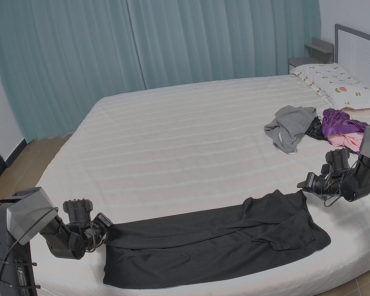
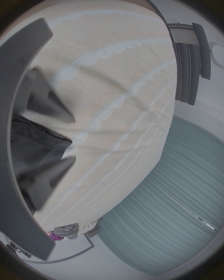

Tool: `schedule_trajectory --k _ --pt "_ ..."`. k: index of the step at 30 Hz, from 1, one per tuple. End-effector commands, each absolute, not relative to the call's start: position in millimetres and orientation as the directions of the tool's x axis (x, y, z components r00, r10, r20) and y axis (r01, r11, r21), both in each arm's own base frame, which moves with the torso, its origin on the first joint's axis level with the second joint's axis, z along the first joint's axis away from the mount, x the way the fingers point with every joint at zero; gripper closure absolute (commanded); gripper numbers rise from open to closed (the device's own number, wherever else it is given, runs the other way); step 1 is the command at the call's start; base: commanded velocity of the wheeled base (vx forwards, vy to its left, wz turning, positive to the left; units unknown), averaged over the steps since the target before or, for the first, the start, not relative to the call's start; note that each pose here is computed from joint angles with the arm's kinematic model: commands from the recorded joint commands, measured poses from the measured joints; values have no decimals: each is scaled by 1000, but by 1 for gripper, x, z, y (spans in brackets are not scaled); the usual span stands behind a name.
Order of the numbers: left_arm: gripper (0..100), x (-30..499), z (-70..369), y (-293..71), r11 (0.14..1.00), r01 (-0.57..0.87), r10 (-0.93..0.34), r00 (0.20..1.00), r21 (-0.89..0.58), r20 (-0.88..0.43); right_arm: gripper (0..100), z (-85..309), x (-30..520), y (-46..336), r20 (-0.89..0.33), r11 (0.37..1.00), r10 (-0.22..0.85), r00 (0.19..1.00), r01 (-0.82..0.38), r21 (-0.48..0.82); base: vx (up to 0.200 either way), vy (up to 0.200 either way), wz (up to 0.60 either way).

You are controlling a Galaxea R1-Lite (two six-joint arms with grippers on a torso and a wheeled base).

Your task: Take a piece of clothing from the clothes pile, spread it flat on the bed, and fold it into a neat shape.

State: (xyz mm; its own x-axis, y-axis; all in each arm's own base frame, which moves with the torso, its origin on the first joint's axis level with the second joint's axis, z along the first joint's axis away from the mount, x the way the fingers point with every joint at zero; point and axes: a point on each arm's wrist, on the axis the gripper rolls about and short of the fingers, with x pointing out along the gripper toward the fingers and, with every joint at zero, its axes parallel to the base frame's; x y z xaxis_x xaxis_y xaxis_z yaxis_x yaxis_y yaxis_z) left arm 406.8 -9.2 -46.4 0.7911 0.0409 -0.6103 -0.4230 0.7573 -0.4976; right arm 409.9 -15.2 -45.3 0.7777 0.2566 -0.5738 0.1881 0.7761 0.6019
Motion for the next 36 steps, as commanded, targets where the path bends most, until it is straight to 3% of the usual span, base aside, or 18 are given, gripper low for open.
schedule_trajectory --k 1,12,21,24,27,36 --pt "0 406 -45 -9 756 -422 39 792 -500 -609 0 -42 408 -15 -572 775 260 778 184 604 0 0 0" --pt "0 372 -19 -6 749 -399 -21 784 -530 -620 0 -1 366 -6 -576 716 275 770 236 657 0 0 0" --pt "0 364 -22 -9 752 -382 -44 784 -537 -619 0 -5 335 -8 -634 642 275 723 353 680 0 0 0" --pt "0 363 -25 -11 754 -382 -47 779 -534 -625 0 -8 337 -10 -622 622 275 733 357 697 -200 0 0" --pt "0 364 -26 -11 756 -381 -47 778 -532 -626 0 -11 336 -11 -613 616 274 741 354 704 -200 0 0" --pt "0 363 -26 -18 798 -338 -65 775 -499 -628 0 -18 334 -9 -608 618 281 742 346 706 0 0 0"
